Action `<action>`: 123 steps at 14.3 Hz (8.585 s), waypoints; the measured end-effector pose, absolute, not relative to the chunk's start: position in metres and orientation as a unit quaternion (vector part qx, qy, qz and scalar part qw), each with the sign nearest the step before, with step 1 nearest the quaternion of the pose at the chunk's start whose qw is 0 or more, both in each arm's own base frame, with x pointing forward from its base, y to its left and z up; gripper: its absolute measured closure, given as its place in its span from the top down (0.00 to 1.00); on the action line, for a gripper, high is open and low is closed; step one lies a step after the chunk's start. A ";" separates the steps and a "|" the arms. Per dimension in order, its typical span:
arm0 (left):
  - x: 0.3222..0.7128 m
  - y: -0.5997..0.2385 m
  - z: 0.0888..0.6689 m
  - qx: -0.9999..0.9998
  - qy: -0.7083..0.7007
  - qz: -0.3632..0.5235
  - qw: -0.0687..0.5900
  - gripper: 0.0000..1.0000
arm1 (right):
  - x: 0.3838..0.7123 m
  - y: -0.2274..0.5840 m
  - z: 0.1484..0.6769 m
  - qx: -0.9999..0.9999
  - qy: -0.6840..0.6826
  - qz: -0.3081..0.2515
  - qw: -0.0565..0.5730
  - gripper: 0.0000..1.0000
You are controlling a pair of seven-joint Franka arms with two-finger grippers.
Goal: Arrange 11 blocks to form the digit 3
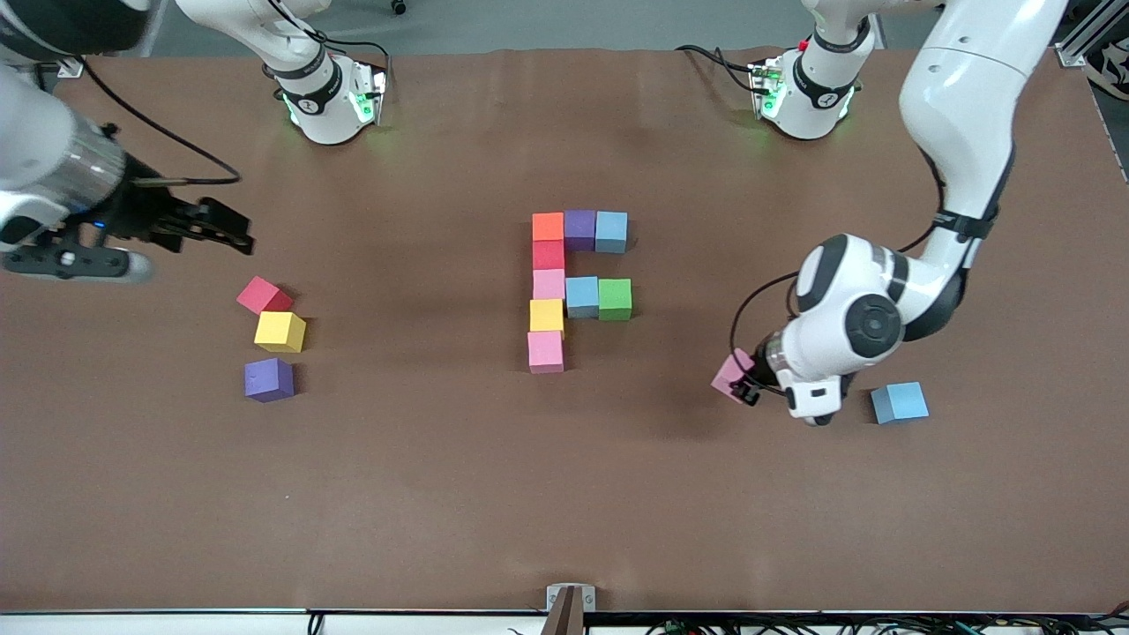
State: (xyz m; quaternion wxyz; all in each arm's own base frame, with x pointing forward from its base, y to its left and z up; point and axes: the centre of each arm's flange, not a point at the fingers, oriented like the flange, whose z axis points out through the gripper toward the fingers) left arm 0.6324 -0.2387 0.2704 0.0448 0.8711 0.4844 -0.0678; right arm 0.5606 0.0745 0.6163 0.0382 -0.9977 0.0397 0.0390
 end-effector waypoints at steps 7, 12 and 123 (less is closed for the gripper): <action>0.614 -0.360 0.259 0.776 0.623 -0.086 0.046 0.53 | 0.561 -0.005 0.629 -0.999 0.037 0.013 0.025 1.00; 0.606 -0.391 0.248 0.724 0.682 -0.094 0.045 0.53 | 0.560 -0.012 0.654 -0.999 0.040 -0.015 0.022 1.00; 0.649 -0.328 0.258 0.813 0.578 -0.056 0.047 0.53 | 0.561 -0.007 0.661 -0.999 0.031 -0.028 0.020 1.00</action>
